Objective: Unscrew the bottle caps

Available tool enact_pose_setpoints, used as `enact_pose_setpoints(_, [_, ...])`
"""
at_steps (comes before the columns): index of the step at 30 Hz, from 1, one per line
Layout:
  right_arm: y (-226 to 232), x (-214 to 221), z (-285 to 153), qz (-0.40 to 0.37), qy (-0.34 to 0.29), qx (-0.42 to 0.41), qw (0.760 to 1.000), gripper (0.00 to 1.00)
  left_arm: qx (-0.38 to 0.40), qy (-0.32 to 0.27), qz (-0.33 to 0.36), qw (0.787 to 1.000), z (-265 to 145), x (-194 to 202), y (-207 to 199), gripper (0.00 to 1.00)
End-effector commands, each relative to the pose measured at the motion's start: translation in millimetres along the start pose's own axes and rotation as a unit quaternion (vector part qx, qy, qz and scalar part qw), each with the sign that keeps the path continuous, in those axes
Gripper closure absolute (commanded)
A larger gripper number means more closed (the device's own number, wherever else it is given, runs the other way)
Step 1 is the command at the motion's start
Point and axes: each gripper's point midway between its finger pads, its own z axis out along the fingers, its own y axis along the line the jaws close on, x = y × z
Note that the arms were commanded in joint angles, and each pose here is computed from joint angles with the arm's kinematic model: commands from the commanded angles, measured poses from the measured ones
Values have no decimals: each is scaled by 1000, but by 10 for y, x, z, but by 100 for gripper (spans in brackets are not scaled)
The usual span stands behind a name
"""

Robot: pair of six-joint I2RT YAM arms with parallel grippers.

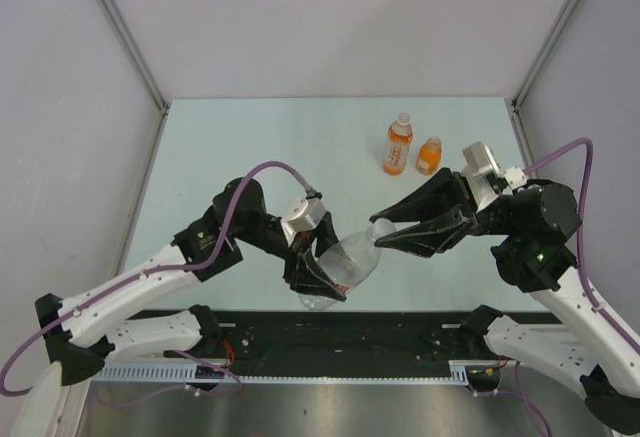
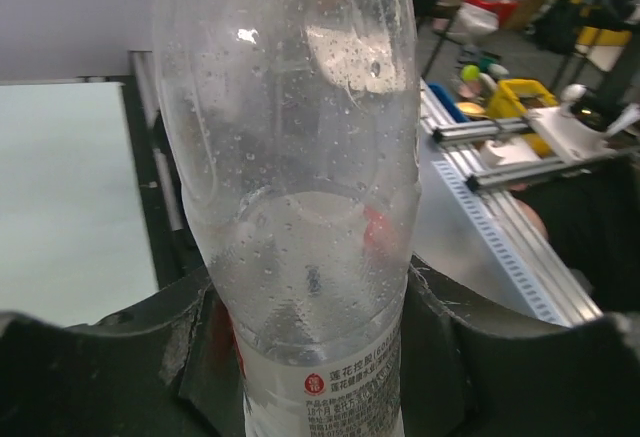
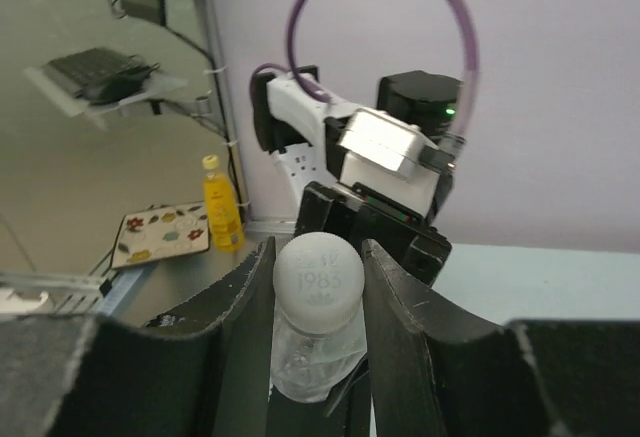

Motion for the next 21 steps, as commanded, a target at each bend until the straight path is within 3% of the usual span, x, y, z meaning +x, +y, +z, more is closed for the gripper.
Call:
enact_pose_setpoints(1, [202, 195, -45, 12, 49, -79, 996, 100, 149, -26, 76, 986, -75, -313, -584, 100])
enact_pose_setpoints(9, [512, 215, -151, -4, 71, -164, 984, 100, 184, -34, 73, 980, -70, -374, -628, 100])
enact_pose_setpoints(21, [678, 260, -248, -15, 88, -207, 974, 100, 200, -29, 67, 977, -27, -342, -584, 100])
